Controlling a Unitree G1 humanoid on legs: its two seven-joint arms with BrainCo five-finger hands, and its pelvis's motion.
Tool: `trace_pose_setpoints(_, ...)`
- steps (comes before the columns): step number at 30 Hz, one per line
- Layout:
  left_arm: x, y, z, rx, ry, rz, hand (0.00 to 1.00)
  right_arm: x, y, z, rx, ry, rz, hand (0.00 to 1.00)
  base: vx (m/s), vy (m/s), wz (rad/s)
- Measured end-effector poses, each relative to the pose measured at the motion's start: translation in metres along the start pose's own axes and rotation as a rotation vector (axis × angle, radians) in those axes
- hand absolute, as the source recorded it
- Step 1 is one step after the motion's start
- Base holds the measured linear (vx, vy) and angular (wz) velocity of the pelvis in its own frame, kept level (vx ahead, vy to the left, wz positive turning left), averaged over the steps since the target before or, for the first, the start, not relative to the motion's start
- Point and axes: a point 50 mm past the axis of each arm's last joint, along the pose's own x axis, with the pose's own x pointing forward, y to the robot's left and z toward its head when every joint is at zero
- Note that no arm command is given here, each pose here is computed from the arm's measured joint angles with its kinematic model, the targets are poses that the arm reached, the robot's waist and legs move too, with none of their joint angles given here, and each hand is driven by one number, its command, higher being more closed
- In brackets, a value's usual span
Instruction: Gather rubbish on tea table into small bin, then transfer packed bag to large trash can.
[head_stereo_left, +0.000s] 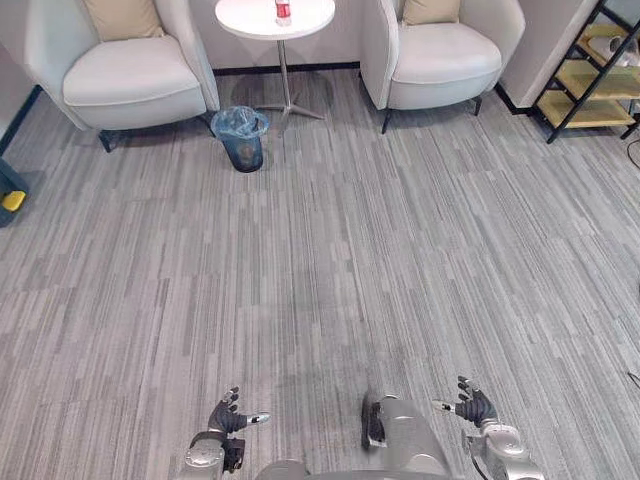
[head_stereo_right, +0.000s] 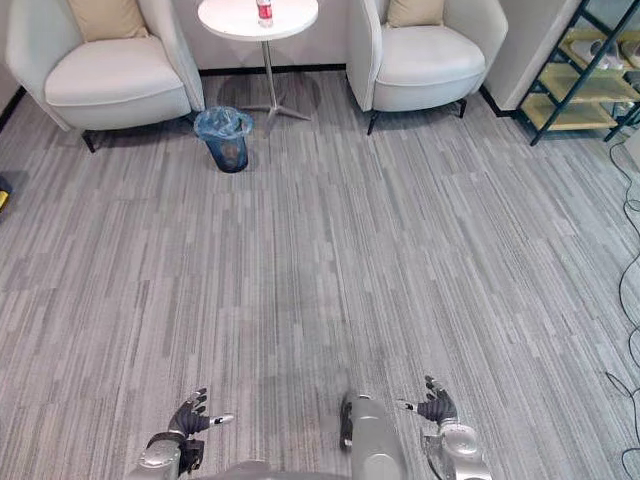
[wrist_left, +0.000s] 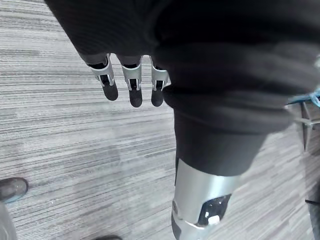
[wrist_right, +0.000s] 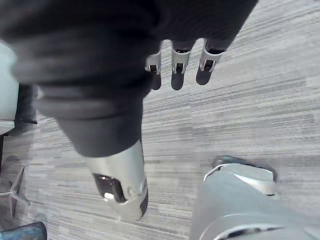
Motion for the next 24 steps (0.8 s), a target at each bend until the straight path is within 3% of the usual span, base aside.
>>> trace_pose_setpoints(10, 0.002, -0.018, 0.012, -0.076, -0.042, -0.025, 0.00, -0.001, -0.007, 0.000, 0.079, -0.008, -0.043, 0.00, 0.42, -0.195, 0.08)
trace_pose_setpoints(24, 0.002, -0.016, 0.007, -0.116, -0.020, 0.003, 0.00, 0.000, 0.013, -0.007, 0.115, 0.031, -0.022, 0.00, 0.36, 0.192, -0.21)
